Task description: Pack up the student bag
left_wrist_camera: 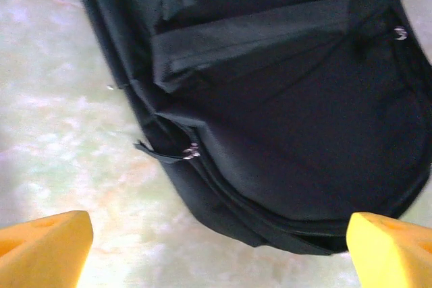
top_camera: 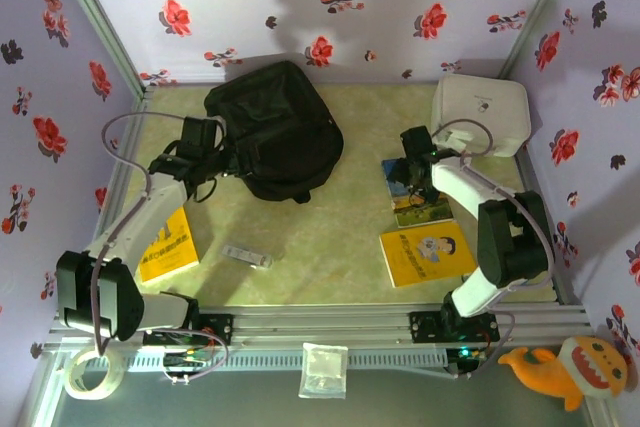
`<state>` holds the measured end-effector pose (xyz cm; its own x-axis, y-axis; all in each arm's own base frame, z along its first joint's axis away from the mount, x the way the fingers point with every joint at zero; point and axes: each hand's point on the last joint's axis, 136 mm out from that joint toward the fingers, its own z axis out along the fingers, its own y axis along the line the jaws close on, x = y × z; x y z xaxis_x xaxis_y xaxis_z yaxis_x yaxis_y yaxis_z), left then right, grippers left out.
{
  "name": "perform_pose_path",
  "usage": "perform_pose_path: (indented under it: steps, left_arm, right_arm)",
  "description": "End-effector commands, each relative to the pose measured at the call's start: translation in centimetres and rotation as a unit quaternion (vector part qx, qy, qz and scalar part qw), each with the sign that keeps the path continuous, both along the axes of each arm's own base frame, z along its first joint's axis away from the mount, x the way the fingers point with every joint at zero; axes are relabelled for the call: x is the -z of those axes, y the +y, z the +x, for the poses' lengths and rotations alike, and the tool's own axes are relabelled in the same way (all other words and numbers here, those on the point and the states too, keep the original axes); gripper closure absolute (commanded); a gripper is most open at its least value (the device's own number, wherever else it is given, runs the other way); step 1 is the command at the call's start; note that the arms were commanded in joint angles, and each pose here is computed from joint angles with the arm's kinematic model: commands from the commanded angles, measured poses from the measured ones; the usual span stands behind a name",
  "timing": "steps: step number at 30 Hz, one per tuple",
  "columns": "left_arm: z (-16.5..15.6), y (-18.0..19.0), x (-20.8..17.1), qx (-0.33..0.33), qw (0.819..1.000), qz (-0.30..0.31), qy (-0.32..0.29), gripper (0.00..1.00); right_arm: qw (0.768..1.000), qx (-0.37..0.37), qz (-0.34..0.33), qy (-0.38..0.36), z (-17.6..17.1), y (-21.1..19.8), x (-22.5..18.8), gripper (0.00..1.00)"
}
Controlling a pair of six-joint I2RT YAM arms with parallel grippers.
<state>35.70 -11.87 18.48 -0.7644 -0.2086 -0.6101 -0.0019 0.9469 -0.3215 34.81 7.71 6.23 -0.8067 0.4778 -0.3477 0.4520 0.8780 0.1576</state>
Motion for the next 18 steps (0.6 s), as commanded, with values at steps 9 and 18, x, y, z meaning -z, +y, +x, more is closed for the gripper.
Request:
perform_pose_path:
  steps: [9, 18]
  left_arm:
    - [-0.1, -9.7, -2.4, 0.093, 0.99, -0.107, -0.013, 0.0]
    - [0.1, -17.1, 0.5, 0.127, 0.985, -0.106, 0.041, 0.06]
  right_arm:
    - [0.993, 0.013, 0.11, 0.051, -1.3, 4.2, 4.9, 0.19]
    - [0.979, 0.011, 0.205, -0.013, -0.4, 8.6, 0.6, 0.22]
